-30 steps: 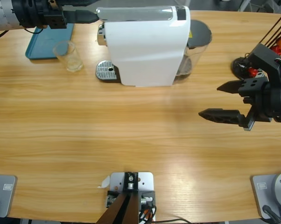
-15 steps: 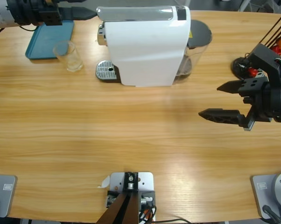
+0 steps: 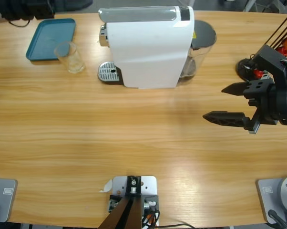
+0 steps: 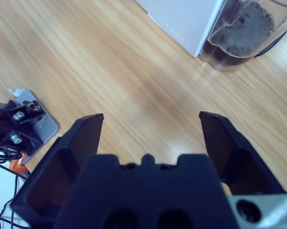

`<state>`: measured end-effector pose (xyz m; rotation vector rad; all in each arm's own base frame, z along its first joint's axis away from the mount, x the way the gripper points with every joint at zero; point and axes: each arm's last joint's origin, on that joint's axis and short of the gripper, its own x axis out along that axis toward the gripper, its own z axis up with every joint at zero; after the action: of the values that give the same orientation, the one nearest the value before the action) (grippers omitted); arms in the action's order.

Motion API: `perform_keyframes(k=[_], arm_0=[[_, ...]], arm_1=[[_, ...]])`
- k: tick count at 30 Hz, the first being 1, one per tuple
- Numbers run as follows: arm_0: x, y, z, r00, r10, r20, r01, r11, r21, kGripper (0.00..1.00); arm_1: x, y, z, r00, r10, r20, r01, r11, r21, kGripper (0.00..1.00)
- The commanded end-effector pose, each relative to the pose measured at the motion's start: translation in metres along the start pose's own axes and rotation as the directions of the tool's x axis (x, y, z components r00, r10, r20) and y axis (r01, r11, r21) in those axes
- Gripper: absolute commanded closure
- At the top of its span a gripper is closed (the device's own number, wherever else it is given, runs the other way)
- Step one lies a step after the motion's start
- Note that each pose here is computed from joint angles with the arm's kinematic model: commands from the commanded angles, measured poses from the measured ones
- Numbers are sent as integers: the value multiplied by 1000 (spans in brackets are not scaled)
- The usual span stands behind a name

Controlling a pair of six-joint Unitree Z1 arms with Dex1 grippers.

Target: Pour coffee

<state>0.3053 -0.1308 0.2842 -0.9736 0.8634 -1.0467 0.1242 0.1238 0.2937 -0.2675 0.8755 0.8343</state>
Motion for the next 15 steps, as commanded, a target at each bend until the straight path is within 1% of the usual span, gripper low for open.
perform_keyframes(k=[1,6,12,15], arm_0=[[-9,25,-10,995,87,41,-82,992,-93,647],[-1,29,-4,996,80,29,-77,993,-93,644],[14,42,-6,997,80,-8,-80,991,-111,644],[21,44,-4,997,71,-17,-72,992,-108,644]], arm_1=[[5,1,-8,1000,-2,-26,3,1000,7,110],[5,1,-8,1000,-2,-28,3,1000,7,110],[5,1,-8,1000,-2,-28,3,1000,7,110],[5,1,-8,1000,-2,-28,3,1000,7,110]])
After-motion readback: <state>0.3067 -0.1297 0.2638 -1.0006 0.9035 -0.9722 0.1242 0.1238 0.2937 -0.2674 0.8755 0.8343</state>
